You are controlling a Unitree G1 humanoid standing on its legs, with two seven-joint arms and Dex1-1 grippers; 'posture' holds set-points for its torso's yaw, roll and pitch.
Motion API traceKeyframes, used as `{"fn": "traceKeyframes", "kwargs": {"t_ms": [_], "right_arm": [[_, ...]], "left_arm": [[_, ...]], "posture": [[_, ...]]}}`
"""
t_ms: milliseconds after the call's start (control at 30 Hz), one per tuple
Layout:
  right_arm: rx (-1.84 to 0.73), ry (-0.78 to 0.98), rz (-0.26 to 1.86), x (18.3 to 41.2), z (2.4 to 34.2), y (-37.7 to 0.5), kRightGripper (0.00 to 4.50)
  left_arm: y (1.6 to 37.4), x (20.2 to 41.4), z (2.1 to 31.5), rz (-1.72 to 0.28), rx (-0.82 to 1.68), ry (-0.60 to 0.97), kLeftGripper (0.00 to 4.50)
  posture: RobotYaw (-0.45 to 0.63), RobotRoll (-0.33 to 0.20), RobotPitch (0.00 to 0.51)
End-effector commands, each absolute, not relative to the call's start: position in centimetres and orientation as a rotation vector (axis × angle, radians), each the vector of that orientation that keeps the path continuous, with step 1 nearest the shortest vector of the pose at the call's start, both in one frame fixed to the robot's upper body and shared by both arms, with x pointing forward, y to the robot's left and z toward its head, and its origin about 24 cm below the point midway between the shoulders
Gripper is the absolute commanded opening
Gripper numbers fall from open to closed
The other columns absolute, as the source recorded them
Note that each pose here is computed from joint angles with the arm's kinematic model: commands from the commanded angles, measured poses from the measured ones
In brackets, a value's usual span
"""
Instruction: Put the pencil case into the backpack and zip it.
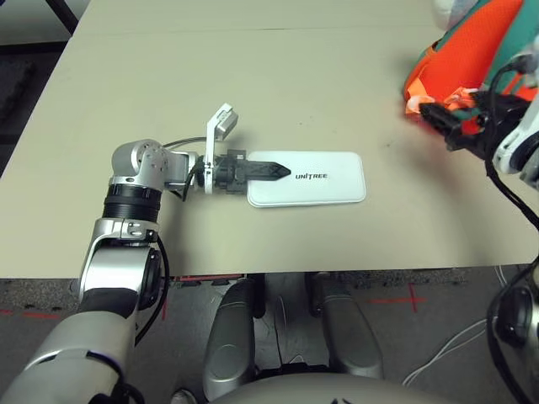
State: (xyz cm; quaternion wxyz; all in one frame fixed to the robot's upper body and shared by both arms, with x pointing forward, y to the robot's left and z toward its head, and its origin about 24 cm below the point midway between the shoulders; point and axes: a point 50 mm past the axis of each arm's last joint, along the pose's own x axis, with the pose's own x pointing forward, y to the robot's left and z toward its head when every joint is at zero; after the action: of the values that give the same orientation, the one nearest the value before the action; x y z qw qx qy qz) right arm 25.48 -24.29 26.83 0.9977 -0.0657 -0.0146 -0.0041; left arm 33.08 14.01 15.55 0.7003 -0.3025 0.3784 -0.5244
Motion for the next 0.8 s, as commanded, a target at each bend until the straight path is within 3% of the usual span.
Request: {"fn": "traceKeyframes", "kwargs": {"t_ms": [33,800], "right_arm": [[-0.185,-0.118,-0.137,25.3,28.1,-25.5,4.50],[-0.152,-0.166,-0.240,28.6,25.9,-26.1,4.50]], "left_arm": [[14.6,33.9,15.0,-1.075,-0.606,0.850,1.25],[15.6,33.5,15.0,-1.044,-0.615,0.829,1.25]], "posture": [[-0.15,0.000,0.268],[-0.07,0.000,0.278]]}}
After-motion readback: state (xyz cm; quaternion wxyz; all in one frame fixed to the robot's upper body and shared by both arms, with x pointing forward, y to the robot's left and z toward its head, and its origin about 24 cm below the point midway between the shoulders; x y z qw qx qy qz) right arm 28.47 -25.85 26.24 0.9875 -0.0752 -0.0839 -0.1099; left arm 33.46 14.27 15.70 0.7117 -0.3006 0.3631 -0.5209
